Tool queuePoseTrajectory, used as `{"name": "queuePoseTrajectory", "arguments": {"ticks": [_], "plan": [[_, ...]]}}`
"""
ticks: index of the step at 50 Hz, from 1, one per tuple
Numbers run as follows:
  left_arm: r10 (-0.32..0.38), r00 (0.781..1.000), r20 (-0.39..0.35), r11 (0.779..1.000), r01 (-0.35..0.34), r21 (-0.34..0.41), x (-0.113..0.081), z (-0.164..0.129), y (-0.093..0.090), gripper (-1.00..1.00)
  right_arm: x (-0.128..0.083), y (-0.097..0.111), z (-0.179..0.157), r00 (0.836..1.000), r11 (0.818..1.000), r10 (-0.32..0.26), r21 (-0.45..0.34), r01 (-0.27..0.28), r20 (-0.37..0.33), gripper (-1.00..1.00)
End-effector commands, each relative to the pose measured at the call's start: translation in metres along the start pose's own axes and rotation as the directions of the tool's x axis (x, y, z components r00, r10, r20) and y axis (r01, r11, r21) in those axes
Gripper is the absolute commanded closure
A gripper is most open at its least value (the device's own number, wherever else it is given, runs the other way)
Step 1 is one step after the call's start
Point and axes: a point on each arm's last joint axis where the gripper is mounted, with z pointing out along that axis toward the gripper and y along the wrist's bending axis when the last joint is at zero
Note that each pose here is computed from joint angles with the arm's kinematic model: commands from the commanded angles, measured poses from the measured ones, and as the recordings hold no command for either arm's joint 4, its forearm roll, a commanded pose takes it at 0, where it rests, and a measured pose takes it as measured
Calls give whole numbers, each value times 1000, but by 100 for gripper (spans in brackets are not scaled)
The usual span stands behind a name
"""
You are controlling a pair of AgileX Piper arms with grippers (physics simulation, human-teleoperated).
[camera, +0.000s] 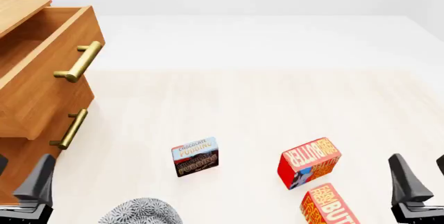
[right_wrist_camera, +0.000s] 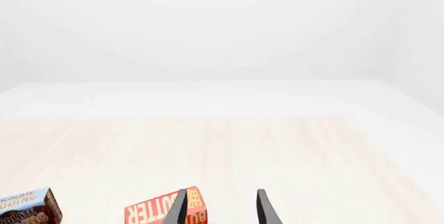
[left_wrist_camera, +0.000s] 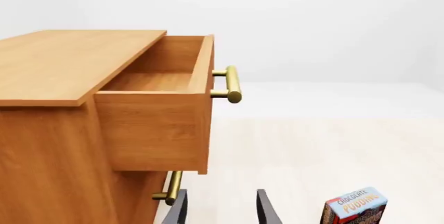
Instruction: Put the chocolate pudding in the top drawer of the cabinet and close it.
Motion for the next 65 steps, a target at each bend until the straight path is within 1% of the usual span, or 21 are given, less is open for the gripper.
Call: {"name": "queuePoseTrajectory", "arguments": {"ticks": [1,3,5,6,9,11,12,15,17,27,28,29,31,34,35,37,42,49,52,53,65], "plan": [[-21,1000,-7,999,21,25,-1,1,-1,-100,0,-1,1,1000,1000,10,10,-10,-7,-100],[-24,1000,-3,999,24,33,-1,1,-2,-100,0,-1,0,1000,1000,8,10,-8,-5,-100],[-26,1000,0,999,26,43,-2,0,-2,-100,1,-1,3,999,999,35,13,-35,-23,-100],[-31,1000,-1,998,31,46,-2,1,-3,-100,0,-1,1,1000,1000,15,10,-15,-11,-100],[-28,1000,-4,999,28,47,-2,1,-3,-100,0,-1,1,1000,1000,17,10,-17,-12,-100],[-7,1000,-6,999,8,49,-2,1,-3,-100,-1,-1,1,1000,1000,18,10,-18,-13,-100],[-44,999,18,998,43,50,-10,-1,-3,-100,0,-1,2,1000,1000,25,11,-25,-18,-100],[-51,998,42,998,49,39,-18,-2,-2,-100,-1,-1,2,1000,1000,18,10,-18,-14,-100],[-23,999,44,999,21,45,-19,-2,-2,-100,-1,-1,2,1000,1000,18,10,-18,-14,-100],[-8,996,89,999,5,36,-36,-5,-2,-100,-2,-1,3,1000,1000,19,9,-19,-16,-100],[35,993,113,999,-38,31,-40,-5,-2,-100,-2,-1,3,1000,1000,19,9,-19,-16,-100],[43,992,118,998,-49,46,-43,-6,-3,-100,-2,-1,3,1000,1000,19,9,-19,-16,-100],[29,993,116,998,-35,47,-47,-7,-3,-100,-2,-1,3,1000,1000,19,9,-18,-16,-100],[38,992,120,998,-43,42,-53,-8,-2,-100,-2,0,3,1000,1000,19,9,-18,-16,-100],[57,990,132,998,-62,33,-61,-10,-2,-100,-2,0,4,1000,1000,19,9,-18,-16,-100],[59,989,139,998,-63,28,-66,-12,-2,-100,-2,0,4,1000,1000,19,9,-18,-16,-100],[77,985,152,996,-83,31,-75,-15,-2,-100,-3,0,4,1000,1000,18,9,-18,-16,-100],[73,985,158,997,-77,18,-90,-20,-1,-100,-3,0,5,1000,1000,18,9,-18,-17,-100],[75,984,165,997,-78,13,-101,-25,-1,-100,-3,0,6,1000,1000,18,9,-18,-17,-100],[85,982,170,996,-88,6,-110,-27,-1,-100,-3,0,6,1000,1000,18,9,-18,-17,-100],[118,980,159,993,-121,8,-139,-13,-2,-100,-3,0,7,1000,1000,18,8,-18,-17,-100]]}}
